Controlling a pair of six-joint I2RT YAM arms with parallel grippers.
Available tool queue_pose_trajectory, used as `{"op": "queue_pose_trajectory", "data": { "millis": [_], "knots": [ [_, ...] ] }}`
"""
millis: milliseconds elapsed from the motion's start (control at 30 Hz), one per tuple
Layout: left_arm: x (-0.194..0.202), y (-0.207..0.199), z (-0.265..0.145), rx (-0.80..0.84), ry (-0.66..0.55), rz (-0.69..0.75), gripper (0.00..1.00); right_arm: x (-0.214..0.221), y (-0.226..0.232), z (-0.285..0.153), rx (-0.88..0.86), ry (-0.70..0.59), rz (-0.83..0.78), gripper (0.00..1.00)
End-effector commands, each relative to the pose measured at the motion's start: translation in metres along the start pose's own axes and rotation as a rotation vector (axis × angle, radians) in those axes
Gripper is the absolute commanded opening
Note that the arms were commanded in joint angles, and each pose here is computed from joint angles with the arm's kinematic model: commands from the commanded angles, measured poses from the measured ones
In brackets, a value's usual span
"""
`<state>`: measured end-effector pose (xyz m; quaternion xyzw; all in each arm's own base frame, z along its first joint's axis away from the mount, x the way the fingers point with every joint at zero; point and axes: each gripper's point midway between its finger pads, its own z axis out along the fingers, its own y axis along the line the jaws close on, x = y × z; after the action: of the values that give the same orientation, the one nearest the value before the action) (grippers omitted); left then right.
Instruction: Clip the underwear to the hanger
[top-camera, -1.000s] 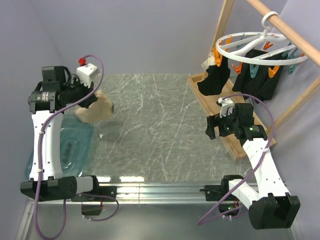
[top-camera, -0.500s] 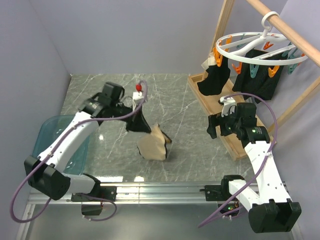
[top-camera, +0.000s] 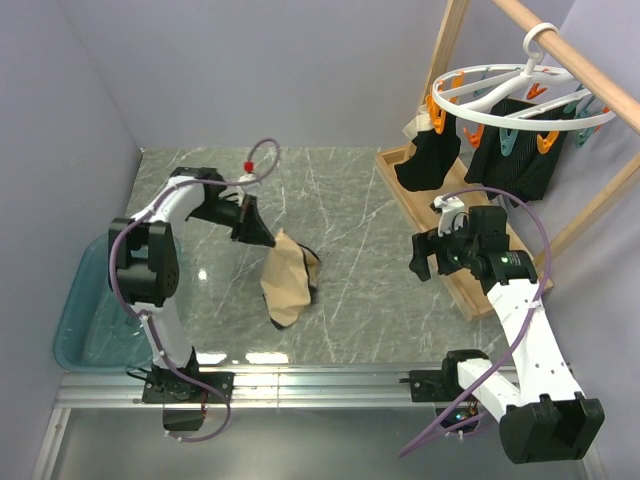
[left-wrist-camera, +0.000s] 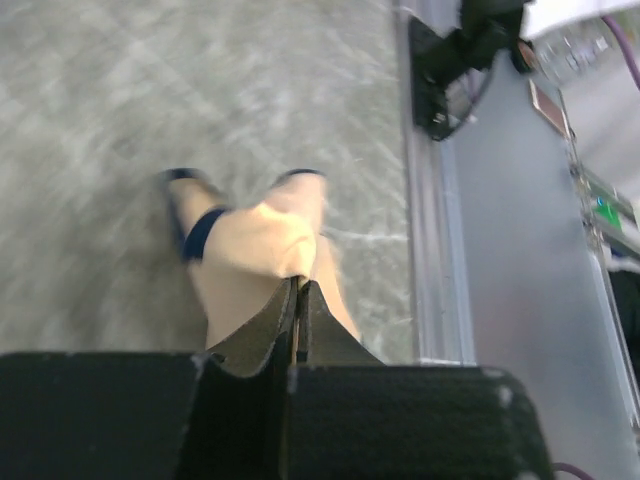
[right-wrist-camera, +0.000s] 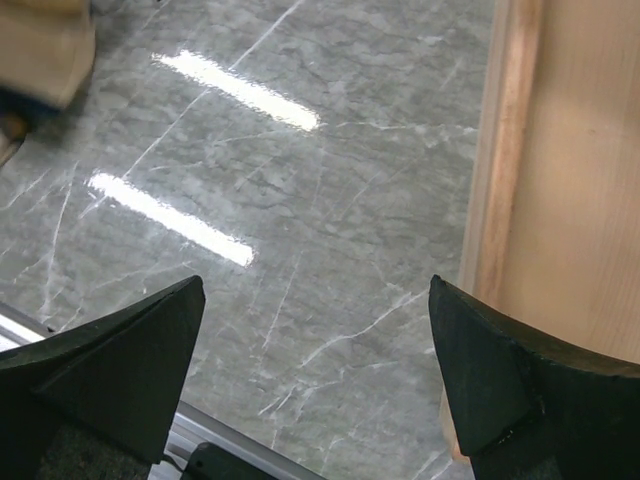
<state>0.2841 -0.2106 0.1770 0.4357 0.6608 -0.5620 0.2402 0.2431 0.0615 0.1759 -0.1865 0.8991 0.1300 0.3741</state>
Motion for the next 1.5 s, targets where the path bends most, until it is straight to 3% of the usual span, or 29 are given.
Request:
{"op": "queue_pose_trajectory", "data": {
  "millis": [0, 167, 200, 267, 367, 433, 533, 600, 733, 767, 833, 933, 1167, 1467],
  "knots": [
    [-0.018, 0.003, -0.03, -0.045, -0.055, 0.071, 0.02, -0.017, 0.009, -0.003, -0.034, -0.038, -0.024, 1.0],
    [-0.024, 0.033, -0.046, -0.218, -0.029, 0.003, 0.0, -0.022, 0.011, 0.004, -0.04, -0.042, -0.016, 1.0],
    [-0.013, 0.039, -0.044, -0.272, -0.035, -0.148, 0.01, -0.023, 0.016, 0.006, -0.053, -0.042, -0.003, 1.0],
    [-0.022, 0.06, -0.056, -0.445, -0.038, -0.061, 0.06, -0.027, 0.02, 0.011, -0.067, -0.052, 0.012, 1.0],
    [-0.012, 0.075, -0.068, -0.593, -0.04, -0.15, 0.13, -0.034, 0.04, 0.018, -0.146, -0.071, 0.033, 0.99],
    [-0.008, 0.075, -0.076, -0.647, -0.079, -0.217, 0.14, -0.037, 0.058, 0.021, -0.221, -0.073, 0.058, 0.97],
    [-0.009, 0.066, -0.084, -0.711, -0.135, -0.192, 0.14, -0.044, 0.081, 0.033, -0.332, -0.069, 0.107, 0.92],
    [-0.005, 0.063, -0.086, -0.752, -0.168, -0.203, 0.17, -0.049, 0.101, 0.045, -0.393, -0.044, 0.138, 0.84],
    [-0.005, 0.05, -0.095, -0.831, -0.21, -0.213, 0.36, -0.048, 0.143, 0.068, -0.485, 0.037, 0.125, 0.78],
    [-0.003, 0.048, -0.095, -0.846, -0.231, -0.257, 0.48, -0.047, 0.153, 0.079, -0.514, 0.073, 0.124, 0.78],
    [-0.004, 0.038, -0.101, -0.89, -0.274, -0.282, 0.59, -0.034, 0.177, 0.094, -0.563, 0.159, 0.129, 0.76],
    [-0.013, 0.02, -0.11, -0.931, -0.342, -0.261, 0.69, -0.025, 0.203, 0.117, -0.602, 0.227, 0.141, 0.74],
    [-0.027, -0.006, -0.13, -0.995, -0.425, -0.232, 0.71, -0.014, 0.247, 0.154, -0.653, 0.322, 0.157, 0.71],
    [-0.025, 0.006, -0.15, -1.078, -0.357, -0.194, 0.71, 0.0, 0.27, 0.196, -0.647, 0.394, 0.193, 0.66]
  ]
}}
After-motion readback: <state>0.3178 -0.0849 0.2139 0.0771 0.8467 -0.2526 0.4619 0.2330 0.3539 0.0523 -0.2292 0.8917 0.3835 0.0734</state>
